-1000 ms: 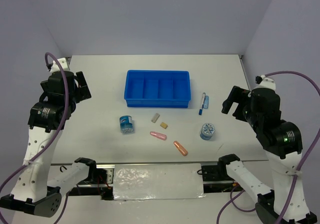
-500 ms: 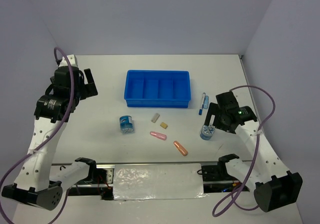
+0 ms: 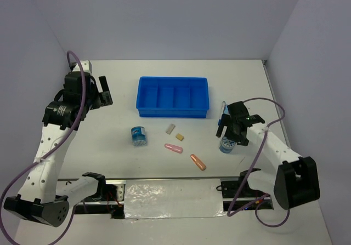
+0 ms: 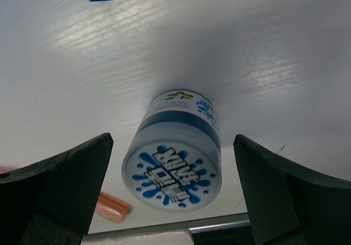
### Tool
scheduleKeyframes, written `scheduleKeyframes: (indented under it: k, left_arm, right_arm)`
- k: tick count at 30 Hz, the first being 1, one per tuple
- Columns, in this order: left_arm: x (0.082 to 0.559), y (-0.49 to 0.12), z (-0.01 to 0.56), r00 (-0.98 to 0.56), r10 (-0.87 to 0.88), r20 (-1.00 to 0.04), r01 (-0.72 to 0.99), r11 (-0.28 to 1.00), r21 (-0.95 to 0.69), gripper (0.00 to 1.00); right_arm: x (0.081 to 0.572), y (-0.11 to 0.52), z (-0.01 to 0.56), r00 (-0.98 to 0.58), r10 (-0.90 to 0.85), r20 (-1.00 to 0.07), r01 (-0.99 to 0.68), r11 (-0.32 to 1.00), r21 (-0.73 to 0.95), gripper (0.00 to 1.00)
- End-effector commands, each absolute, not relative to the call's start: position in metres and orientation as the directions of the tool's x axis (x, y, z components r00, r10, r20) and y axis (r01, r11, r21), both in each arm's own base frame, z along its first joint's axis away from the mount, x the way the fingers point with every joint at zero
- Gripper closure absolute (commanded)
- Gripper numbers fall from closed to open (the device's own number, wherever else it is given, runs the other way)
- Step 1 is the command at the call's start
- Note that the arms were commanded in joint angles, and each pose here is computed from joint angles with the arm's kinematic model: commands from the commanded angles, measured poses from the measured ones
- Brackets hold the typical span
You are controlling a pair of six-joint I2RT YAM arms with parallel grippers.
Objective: Sort the stationery into containers
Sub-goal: Pick up the stationery from the center of the board, then place the stationery in the storage box.
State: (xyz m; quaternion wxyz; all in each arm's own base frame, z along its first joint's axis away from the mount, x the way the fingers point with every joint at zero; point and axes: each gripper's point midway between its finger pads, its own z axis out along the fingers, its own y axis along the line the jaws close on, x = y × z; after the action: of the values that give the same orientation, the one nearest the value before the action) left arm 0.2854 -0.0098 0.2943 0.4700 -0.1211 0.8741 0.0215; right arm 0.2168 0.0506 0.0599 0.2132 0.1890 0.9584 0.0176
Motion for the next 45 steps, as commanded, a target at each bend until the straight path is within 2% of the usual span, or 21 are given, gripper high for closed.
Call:
scheduleKeyframes:
  k: [1,3,4,6,7,10,11,16,19,21,24,25,26,28,29,32,41,45]
  left_arm:
    - [0.293,-0.015,0.295,-0.518,-0.196,-0.833,-0.208,0.973,-0.099,0.01]
    - [0.292,-0.014,0.294,-0.518,-0.193,-0.834,-0.209,0.973,-0.095,0.01]
    - [0.292,-0.013,0.295,-0.513,-0.193,-0.837,-0.214,0.972,-0.093,0.01]
    - [0.291,-0.013,0.295,-0.513,-0.19,-0.837,-0.214,0.973,-0.089,0.01]
    - [0.291,-0.012,0.295,-0.512,-0.19,-0.838,-0.217,0.972,-0.088,0.01]
    - [0.292,-0.013,0.294,-0.515,-0.188,-0.836,-0.214,0.973,-0.087,0.01]
    - [0.293,-0.014,0.295,-0.516,-0.188,-0.835,-0.21,0.974,-0.089,0.01]
    - [0.297,-0.019,0.292,-0.531,-0.196,-0.824,-0.196,0.975,-0.106,0.01]
    - [0.298,-0.024,0.285,-0.554,-0.202,-0.808,-0.182,0.976,-0.119,0.01]
    - [0.296,-0.027,0.279,-0.575,-0.21,-0.79,-0.179,0.975,-0.129,0.01]
    - [0.293,-0.028,0.271,-0.6,-0.217,-0.77,-0.187,0.974,-0.128,0.01]
    - [0.291,-0.029,0.265,-0.617,-0.214,-0.758,-0.185,0.975,-0.125,0.01]
    - [0.289,-0.029,0.261,-0.627,-0.213,-0.75,-0.183,0.975,-0.123,0.01]
    - [0.284,-0.03,0.249,-0.653,-0.208,-0.728,-0.179,0.977,-0.118,0.01]
    - [0.283,-0.03,0.245,-0.661,-0.208,-0.721,-0.179,0.977,-0.118,0.01]
    - [0.277,-0.029,0.234,-0.674,-0.211,-0.708,-0.187,0.976,-0.113,0.01]
    - [0.265,-0.029,0.235,-0.663,-0.193,-0.723,-0.162,0.98,-0.114,0.01]
    - [0.261,-0.032,0.222,-0.68,-0.187,-0.709,-0.145,0.982,-0.12,0.01]
  right_arm:
    - [0.229,0.049,0.053,-0.833,0.37,-0.412,0.375,0.924,0.074,0.02]
    - [0.226,0.051,0.052,-0.838,0.364,-0.405,0.371,0.926,0.066,0.12]
    - [0.222,0.055,0.055,-0.836,0.369,-0.406,0.372,0.925,0.074,0.22]
    - [0.218,0.057,0.061,-0.828,0.382,-0.412,0.377,0.921,0.097,0.33]
    - [0.217,0.058,0.064,-0.82,0.398,-0.412,0.388,0.915,0.111,0.43]
    - [0.219,0.066,0.082,-0.801,0.411,-0.434,0.374,0.911,0.174,0.6]
    - [0.226,0.07,0.097,-0.786,0.415,-0.458,0.359,0.91,0.209,0.62]
    - [0.274,0.105,0.183,-0.72,0.405,-0.564,0.201,0.899,0.389,0.62]
    - [0.31,0.121,0.2,-0.728,0.357,-0.585,0.134,0.911,0.39,0.61]
    - [0.353,0.133,0.237,-0.688,0.342,-0.64,0.084,0.913,0.398,0.61]
    - [0.393,0.145,0.23,-0.709,0.309,-0.633,0.073,0.926,0.37,0.6]
    - [0.41,0.152,0.251,-0.68,0.309,-0.665,0.047,0.923,0.381,0.6]
    - [0.423,0.156,0.23,-0.717,0.291,-0.633,0.066,0.933,0.355,0.6]
    - [0.446,0.165,0.242,-0.702,0.266,-0.66,0.029,0.938,0.347,0.59]
    - [0.456,0.167,0.221,-0.73,0.247,-0.637,0.041,0.946,0.32,0.59]
    - [0.475,0.174,0.207,-0.749,0.208,-0.629,0.028,0.959,0.283,0.56]
    - [0.49,0.174,0.183,-0.767,0.149,-0.624,0.028,0.979,0.2,0.5]
    - [0.493,0.172,0.174,-0.774,0.124,-0.621,0.017,0.984,0.175,0.43]
